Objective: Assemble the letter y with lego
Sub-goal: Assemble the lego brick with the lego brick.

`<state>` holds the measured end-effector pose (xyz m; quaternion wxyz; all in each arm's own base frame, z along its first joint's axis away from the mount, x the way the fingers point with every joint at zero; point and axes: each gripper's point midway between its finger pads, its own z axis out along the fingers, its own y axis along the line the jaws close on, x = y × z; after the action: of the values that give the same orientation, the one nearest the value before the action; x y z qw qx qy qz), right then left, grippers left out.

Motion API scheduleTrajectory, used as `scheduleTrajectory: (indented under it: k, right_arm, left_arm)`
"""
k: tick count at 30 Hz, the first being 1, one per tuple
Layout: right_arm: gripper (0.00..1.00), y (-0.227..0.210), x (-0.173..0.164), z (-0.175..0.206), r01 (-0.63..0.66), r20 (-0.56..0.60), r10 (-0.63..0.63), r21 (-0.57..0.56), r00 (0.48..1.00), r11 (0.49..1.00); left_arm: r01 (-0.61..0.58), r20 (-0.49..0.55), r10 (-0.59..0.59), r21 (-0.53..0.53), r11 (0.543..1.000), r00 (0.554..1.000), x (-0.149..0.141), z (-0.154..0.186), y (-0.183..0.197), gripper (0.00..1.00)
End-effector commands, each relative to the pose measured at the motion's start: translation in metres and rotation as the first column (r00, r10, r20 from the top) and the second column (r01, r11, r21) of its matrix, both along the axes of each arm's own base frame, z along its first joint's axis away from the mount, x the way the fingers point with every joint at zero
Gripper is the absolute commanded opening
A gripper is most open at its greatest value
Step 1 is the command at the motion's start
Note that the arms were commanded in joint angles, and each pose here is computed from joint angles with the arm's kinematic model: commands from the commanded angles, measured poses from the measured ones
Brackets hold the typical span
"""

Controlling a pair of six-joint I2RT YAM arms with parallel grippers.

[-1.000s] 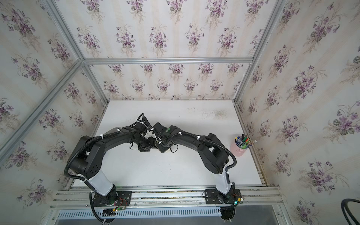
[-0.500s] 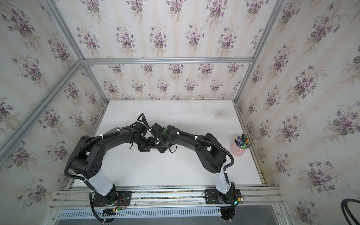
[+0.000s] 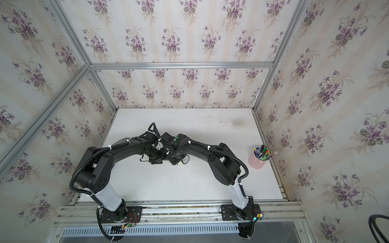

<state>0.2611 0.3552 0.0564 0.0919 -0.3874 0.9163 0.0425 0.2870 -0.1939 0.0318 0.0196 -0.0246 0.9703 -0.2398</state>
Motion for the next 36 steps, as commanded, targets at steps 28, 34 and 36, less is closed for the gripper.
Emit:
scheduleTrajectory:
  k: [28, 34, 36]
  right_arm:
    - [0.21, -0.005, 0.011, -0.007, 0.042, -0.016, -0.043, -0.054, 0.999, 0.998]
    - [0.21, -0.006, 0.012, -0.011, 0.054, -0.019, -0.055, -0.064, 0.998, 0.996]
    - [0.21, -0.006, 0.013, -0.011, 0.061, -0.019, -0.062, -0.067, 0.998, 0.996]
  left_arm:
    - [-0.070, -0.010, 0.071, 0.078, 0.995, 0.997, -0.020, 0.001, 0.032, 0.74]
    - [-0.076, -0.011, 0.077, 0.074, 0.994, 0.997, -0.022, 0.002, 0.035, 0.74]
    - [-0.077, -0.010, 0.078, 0.074, 0.994, 0.997, -0.023, 0.002, 0.035, 0.74]
